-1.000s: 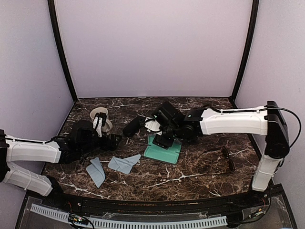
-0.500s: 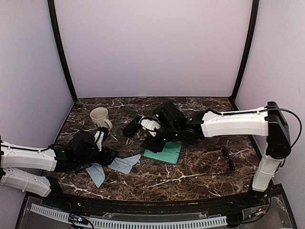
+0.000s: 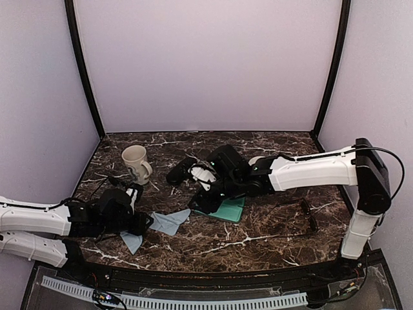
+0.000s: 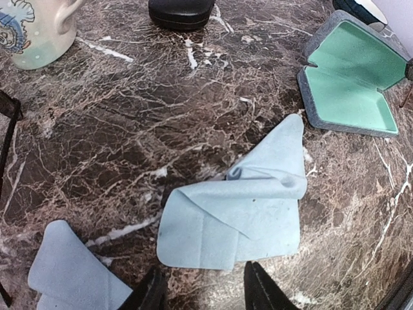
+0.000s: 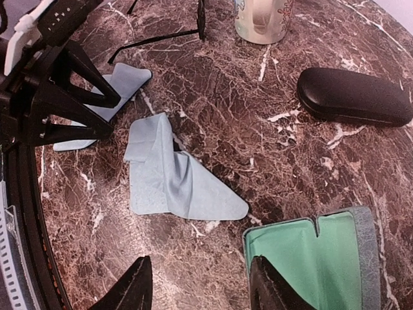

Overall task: Organize the sunglasses
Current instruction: Pick up the glasses cleaning cloth at the center of the board.

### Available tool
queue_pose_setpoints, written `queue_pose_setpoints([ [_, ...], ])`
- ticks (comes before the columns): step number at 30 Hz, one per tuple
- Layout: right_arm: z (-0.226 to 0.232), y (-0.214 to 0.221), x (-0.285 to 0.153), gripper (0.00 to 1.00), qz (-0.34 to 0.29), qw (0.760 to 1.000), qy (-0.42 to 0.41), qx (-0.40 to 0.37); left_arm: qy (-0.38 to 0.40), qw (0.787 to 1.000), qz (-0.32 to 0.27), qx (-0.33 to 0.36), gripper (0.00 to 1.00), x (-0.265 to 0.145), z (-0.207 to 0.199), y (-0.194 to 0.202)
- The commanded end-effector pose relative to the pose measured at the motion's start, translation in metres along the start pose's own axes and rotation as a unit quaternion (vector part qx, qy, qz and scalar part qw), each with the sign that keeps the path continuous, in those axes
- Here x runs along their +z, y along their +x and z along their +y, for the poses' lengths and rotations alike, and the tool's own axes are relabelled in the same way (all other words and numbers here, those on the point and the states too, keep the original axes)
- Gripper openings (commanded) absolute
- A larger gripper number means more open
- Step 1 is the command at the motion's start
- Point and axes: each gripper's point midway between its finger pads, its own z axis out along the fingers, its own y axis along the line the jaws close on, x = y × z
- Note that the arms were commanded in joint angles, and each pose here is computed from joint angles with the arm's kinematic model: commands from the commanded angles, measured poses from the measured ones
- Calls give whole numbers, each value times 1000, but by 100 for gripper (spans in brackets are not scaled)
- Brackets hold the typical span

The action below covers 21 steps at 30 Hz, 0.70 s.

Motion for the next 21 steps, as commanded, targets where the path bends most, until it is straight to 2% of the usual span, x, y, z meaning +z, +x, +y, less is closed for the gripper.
queue_pose_setpoints([
  [1,6,1,11,51,-6,1000,-16,10,-6,1000,1,6,42,-4,-2,-6],
  [8,8,7,18,49,-1,999,-24,30,65,997,14,44,40,10,-36,-7],
  [21,3,18,15,47,3,999,-10,45,88,989,63,97,33,33,-58,-1],
])
